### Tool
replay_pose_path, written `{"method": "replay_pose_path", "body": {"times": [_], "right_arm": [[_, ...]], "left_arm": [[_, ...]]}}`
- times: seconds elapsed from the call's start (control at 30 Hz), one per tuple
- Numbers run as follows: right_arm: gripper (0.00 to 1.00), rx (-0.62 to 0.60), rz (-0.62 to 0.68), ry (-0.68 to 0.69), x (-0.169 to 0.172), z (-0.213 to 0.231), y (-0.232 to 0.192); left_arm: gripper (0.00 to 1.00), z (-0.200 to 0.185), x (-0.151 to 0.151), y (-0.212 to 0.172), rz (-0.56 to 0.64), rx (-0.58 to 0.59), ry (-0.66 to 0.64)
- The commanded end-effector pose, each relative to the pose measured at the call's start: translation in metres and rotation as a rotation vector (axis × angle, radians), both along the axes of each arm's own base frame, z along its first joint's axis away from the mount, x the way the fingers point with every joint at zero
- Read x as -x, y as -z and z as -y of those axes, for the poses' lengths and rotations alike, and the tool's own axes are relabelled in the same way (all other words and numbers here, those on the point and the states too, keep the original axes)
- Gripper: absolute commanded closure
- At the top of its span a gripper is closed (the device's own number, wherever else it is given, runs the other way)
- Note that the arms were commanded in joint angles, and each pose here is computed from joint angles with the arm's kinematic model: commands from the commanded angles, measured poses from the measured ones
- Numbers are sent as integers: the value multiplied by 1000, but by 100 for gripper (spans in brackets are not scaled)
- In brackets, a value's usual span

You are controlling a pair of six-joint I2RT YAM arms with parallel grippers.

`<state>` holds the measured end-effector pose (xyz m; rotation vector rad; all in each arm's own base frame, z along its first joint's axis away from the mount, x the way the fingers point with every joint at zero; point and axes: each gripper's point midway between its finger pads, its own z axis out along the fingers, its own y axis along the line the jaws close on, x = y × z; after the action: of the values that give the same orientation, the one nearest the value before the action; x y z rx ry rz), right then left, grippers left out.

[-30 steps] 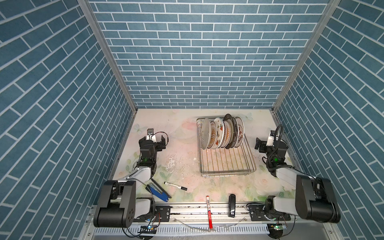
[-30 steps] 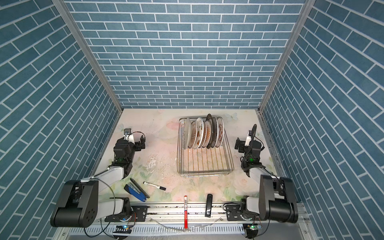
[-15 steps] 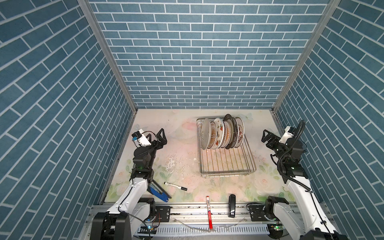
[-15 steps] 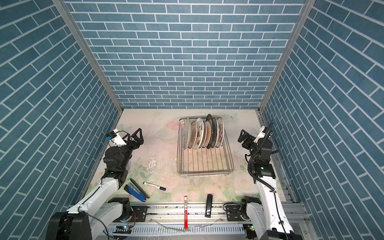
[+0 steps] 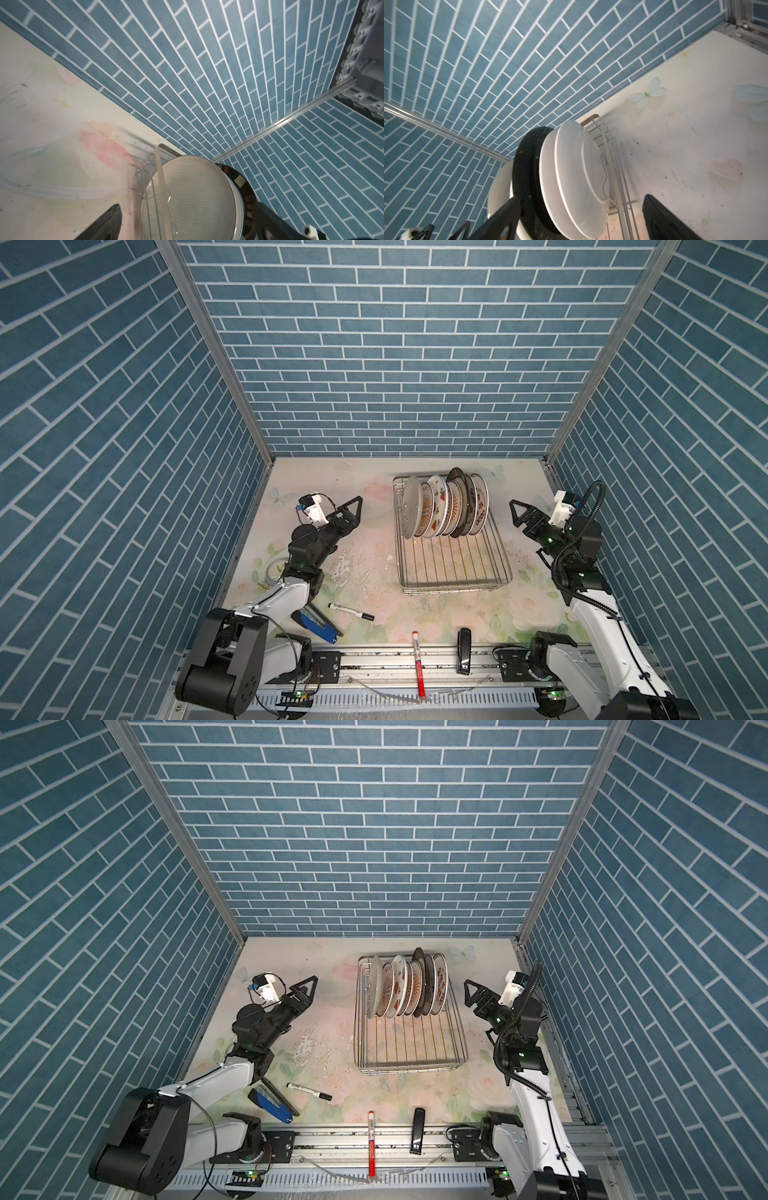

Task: Unload the plates from the dish rack
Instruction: 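Move both grippers toward the plates standing in the dish rack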

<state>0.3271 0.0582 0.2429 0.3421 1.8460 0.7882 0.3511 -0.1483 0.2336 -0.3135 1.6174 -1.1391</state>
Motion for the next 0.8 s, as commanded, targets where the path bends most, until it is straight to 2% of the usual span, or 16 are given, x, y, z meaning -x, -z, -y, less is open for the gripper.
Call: {"method": "replay_pose_path", "body": {"times": [0.0,0.07,0.1,0.2,0.4,0.6,0.7,0.77], "right_arm": [[7,89,54,25,-3,-4,-30],[6,186,12,73,-4,-7,-29],[1,265,-11,117,-6,-5,-29],[1,386,-43,185,-14,-6,-36],[4,465,-7,71,-33,-51,-60],[6,591,-19,49,-52,-89,-67],[14,625,-1,-10,-57,-116,-71],[27,667,-3,-35,-60,-129,-71]], "left_arm": [[0,22,8,-24,113,-81,3],[0,32,18,-32,173,-86,21],[0,36,20,-34,173,-70,46],[0,57,27,-36,148,-70,133],[0,102,44,-32,105,-277,169],[0,117,65,-81,204,-228,269],[0,126,75,-88,218,-185,330],[0,131,77,-84,212,-163,363]]}}
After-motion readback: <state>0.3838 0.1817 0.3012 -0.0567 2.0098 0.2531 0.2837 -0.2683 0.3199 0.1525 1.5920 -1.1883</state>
